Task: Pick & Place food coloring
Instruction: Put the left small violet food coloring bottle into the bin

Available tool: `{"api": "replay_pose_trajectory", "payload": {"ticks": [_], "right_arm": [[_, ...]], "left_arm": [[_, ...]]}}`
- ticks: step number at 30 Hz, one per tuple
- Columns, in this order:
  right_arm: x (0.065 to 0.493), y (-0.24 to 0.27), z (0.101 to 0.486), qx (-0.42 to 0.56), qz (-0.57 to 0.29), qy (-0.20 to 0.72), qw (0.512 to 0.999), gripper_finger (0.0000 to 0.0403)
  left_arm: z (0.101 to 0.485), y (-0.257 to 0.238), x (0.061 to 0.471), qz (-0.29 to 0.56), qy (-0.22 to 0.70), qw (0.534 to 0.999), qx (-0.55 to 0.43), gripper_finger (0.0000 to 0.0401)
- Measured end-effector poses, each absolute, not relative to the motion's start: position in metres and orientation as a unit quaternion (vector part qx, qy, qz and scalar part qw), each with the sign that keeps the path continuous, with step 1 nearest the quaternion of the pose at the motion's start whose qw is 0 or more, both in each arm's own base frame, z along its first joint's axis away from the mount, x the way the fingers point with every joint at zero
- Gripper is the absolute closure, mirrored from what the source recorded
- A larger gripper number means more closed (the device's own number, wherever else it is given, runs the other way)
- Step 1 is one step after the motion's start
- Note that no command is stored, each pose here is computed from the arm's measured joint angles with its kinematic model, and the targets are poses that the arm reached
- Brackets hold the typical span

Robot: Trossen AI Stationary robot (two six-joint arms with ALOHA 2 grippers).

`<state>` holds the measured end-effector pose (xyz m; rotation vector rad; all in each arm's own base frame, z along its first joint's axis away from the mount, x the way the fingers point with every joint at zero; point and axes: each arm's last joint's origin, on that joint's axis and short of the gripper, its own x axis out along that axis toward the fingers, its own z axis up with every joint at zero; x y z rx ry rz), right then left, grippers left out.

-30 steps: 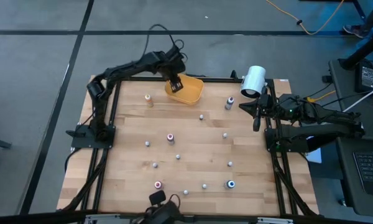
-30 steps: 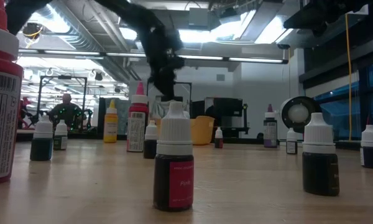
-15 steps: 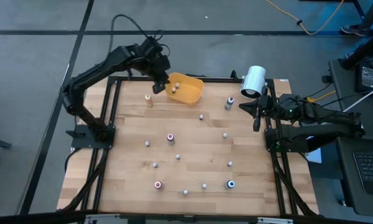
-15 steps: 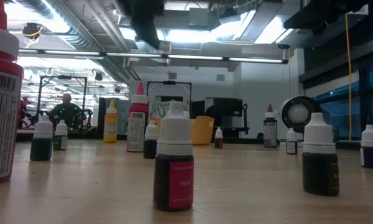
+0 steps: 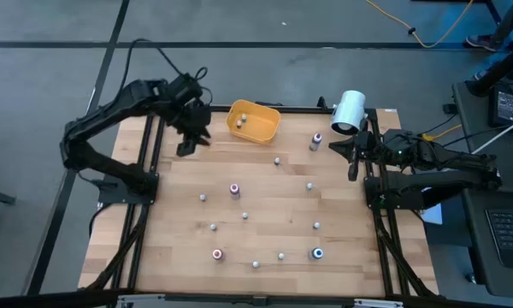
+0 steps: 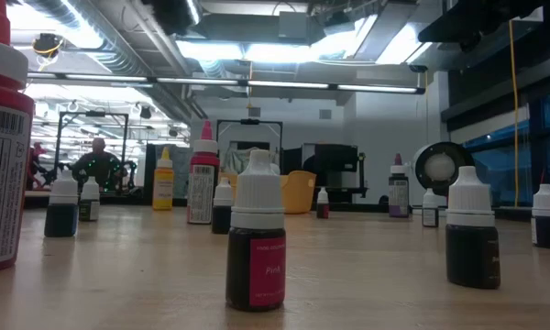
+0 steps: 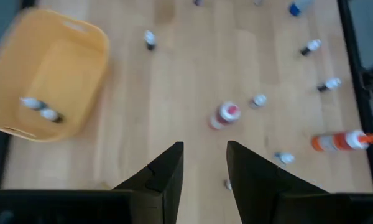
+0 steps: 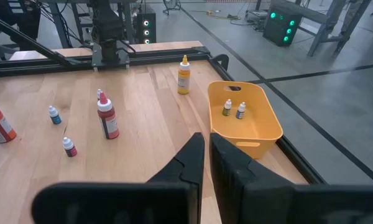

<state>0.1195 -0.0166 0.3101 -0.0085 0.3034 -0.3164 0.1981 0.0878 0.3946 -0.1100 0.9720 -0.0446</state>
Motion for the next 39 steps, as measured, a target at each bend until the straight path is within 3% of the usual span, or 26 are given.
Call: {"api": "replay_pose_trajectory", "payload": {"ticks": [8,16,25,30,39], "right_arm": [[0.120,-0.017,0.310,-0.006,-0.157,0.151,0.976,0.0373],[0.120,-0.017,0.310,-0.015,-0.155,0.152,0.976,0.0373],[0.120,-0.017,0.310,-0.016,-0.156,0.152,0.976,0.0373],[0.120,-0.017,0.310,-0.016,-0.155,0.152,0.976,0.0373],[0.120,-0.017,0.310,-0.013,-0.156,0.152,0.976,0.0373]], "left_arm": [[0.359,0.053,0.182,-0.037,0.496,0.864,-0.081,0.0283],[0.317,0.030,0.186,-0.006,0.492,0.859,-0.143,0.0282],[0.265,0.015,0.188,0.048,0.545,0.815,-0.190,0.0273],[0.245,0.009,0.184,0.079,0.567,0.798,-0.185,0.0254],[0.215,-0.007,0.186,0.083,0.550,0.810,-0.186,0.0200]]}}
